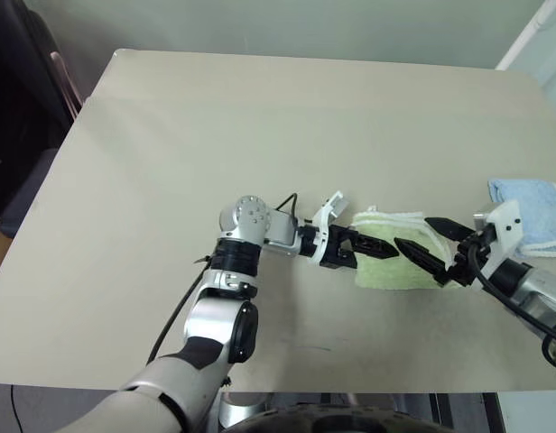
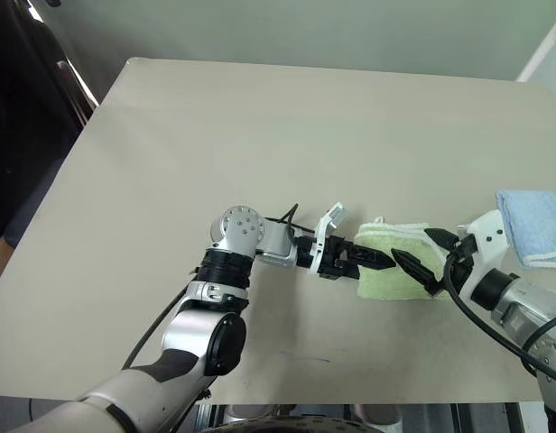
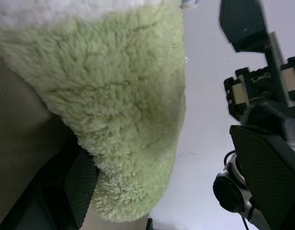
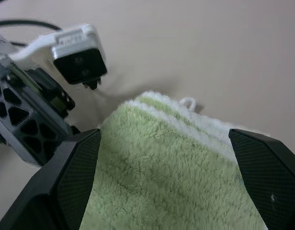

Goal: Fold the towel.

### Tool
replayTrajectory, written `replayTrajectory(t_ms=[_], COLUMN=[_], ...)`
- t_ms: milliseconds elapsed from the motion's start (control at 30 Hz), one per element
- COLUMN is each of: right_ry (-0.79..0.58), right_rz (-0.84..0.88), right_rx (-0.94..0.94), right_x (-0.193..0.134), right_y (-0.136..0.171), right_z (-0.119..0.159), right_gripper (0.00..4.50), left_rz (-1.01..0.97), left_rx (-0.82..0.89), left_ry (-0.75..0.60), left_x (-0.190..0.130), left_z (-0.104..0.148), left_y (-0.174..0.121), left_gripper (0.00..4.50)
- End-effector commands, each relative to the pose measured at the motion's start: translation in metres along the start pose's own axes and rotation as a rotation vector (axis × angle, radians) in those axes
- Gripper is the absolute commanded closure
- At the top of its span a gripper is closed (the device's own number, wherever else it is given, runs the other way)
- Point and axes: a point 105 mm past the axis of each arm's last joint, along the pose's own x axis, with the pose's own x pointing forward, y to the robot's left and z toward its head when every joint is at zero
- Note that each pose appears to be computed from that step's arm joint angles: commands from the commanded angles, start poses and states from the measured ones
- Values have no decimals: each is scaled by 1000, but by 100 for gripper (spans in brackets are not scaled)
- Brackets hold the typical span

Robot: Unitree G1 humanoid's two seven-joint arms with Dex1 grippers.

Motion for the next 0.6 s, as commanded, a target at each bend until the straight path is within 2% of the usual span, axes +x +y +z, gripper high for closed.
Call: replayTrajectory(t_ms=[33,133,233,467,600], right_ry=[-8,-12,-42,-108,-115], right_rz=[-44,-57,-91,-121,-142], right_rx=[-23,-22,-8,36,35], right_x=[-7,-9,-16,-49,-56], right_y=[-6,-8,-15,-24,-28], right_z=[0,-1,4,18,23], right_gripper=[0,0,0,0,0], left_rz=[-9,-6,-17,-18,-14], left_rx=[18,21,22,8,1], left_ry=[-7,-20,-45,-86,-91], left_x=[3,2,4,3,1], left_z=[2,4,5,8,8], left_y=[-4,-2,-2,1,4], left_gripper=[2,2,63,314,448])
